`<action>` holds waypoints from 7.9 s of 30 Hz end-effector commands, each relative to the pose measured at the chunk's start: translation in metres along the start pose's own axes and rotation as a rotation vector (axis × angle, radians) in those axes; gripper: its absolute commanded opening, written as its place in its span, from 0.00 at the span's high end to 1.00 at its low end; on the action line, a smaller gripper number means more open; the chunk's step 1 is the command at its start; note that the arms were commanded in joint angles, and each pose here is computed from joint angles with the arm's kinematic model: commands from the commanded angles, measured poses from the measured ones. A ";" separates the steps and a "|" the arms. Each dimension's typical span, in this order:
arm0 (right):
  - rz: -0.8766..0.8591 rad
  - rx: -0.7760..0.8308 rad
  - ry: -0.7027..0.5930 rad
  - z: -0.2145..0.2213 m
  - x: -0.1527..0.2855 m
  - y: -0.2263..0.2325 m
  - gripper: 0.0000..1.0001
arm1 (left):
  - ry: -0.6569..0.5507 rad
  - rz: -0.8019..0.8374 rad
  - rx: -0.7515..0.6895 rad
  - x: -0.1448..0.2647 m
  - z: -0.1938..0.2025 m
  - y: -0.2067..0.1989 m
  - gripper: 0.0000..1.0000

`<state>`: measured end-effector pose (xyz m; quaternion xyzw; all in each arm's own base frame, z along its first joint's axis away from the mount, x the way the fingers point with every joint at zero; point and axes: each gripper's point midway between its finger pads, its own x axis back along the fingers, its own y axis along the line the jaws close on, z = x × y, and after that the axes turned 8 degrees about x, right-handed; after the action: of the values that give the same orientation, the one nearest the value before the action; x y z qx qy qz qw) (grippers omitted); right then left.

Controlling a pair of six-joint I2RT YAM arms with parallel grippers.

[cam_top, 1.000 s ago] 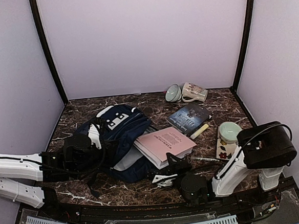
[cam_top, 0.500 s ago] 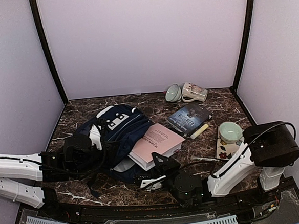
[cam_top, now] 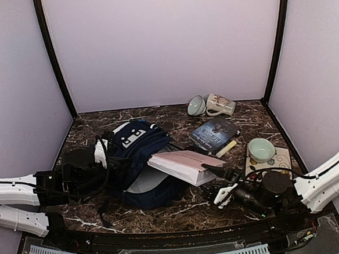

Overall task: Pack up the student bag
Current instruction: Place the book in the largest pocket of the bag, then adjust the book in the largest pocket of the bag.

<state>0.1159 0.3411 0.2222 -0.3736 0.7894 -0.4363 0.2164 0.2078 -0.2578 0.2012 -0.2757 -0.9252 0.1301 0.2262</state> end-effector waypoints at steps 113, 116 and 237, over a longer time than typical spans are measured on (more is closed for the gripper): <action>-0.247 -0.918 0.280 0.041 -0.060 0.049 0.05 | -0.041 0.015 0.015 -0.014 -0.025 -0.022 1.00; -0.239 -0.919 0.290 0.043 -0.068 0.051 0.10 | -0.041 0.022 0.016 -0.013 -0.025 -0.023 1.00; -0.317 -1.816 0.328 0.094 -0.179 0.046 1.00 | -0.084 0.139 -0.003 0.005 -0.030 -0.032 1.00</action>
<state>0.2737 0.4474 0.1237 -0.4108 0.7826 0.3053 -0.3542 0.2078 -0.2664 0.1889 -0.2876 -0.9188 0.1139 0.2451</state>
